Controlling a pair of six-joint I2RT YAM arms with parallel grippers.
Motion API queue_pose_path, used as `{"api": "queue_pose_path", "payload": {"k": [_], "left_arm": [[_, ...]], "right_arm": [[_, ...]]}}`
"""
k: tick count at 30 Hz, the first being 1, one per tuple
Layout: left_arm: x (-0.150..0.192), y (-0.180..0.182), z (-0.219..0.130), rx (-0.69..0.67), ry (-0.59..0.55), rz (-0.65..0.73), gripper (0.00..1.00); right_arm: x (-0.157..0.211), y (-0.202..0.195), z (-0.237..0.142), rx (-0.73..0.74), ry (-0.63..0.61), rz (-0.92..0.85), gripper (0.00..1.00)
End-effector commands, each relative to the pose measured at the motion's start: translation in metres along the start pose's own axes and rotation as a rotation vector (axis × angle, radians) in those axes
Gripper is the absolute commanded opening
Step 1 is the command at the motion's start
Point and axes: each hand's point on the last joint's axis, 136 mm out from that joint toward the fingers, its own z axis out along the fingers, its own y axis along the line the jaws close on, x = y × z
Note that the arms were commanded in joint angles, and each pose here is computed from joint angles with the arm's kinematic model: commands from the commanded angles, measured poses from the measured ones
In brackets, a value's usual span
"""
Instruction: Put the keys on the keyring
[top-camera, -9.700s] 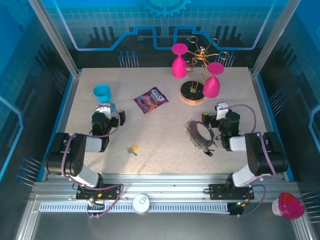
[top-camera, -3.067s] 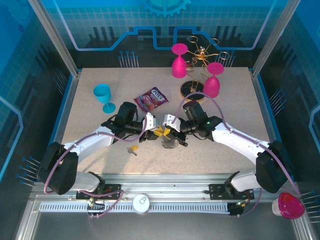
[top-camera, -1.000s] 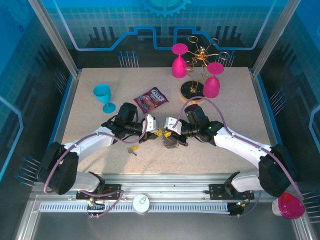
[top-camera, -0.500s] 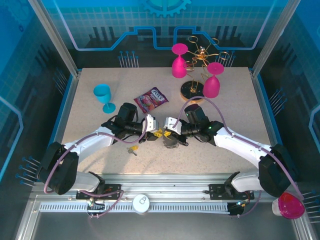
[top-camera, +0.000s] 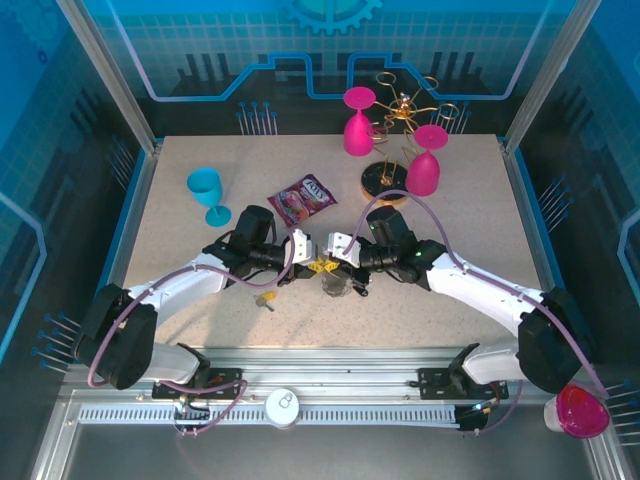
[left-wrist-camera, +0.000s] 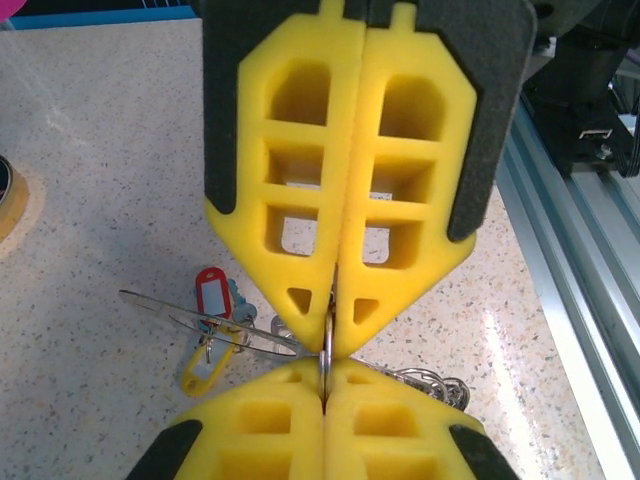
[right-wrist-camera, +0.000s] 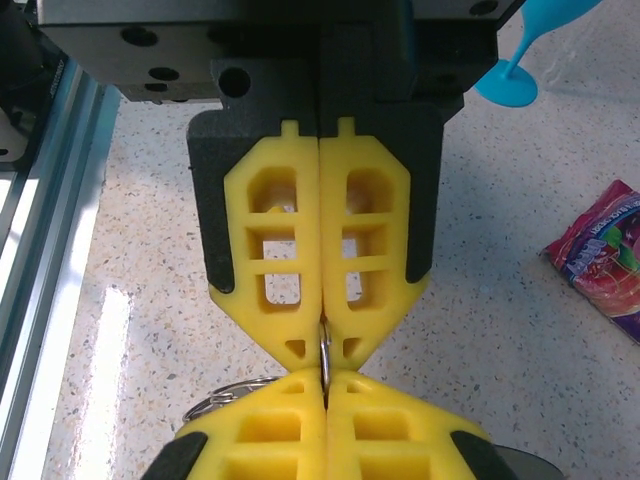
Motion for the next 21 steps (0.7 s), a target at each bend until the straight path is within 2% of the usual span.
{"api": "queue_pose_path", "payload": {"k": [1, 6, 11, 21], "left_arm": [[0.000, -0.006, 0.001, 0.017, -0.004, 0.033, 0.00], [-0.001, -0.003, 0.000, -0.013, -0.006, 0.060, 0.00], [-0.002, -0.002, -0.001, -0.022, -0.009, 0.069, 0.00], [-0.003, -0.003, -0.002, -0.027, -0.009, 0.078, 0.00]], "right_arm": [[-0.020, -0.001, -0.001, 0.011, -0.050, -0.049, 0.03], [0.006, -0.003, -0.003, 0.058, 0.023, -0.044, 0.20], [0.012, -0.002, -0.009, 0.072, 0.043, -0.042, 0.20], [-0.005, -0.003, -0.003, 0.041, 0.004, -0.052, 0.20]]}}
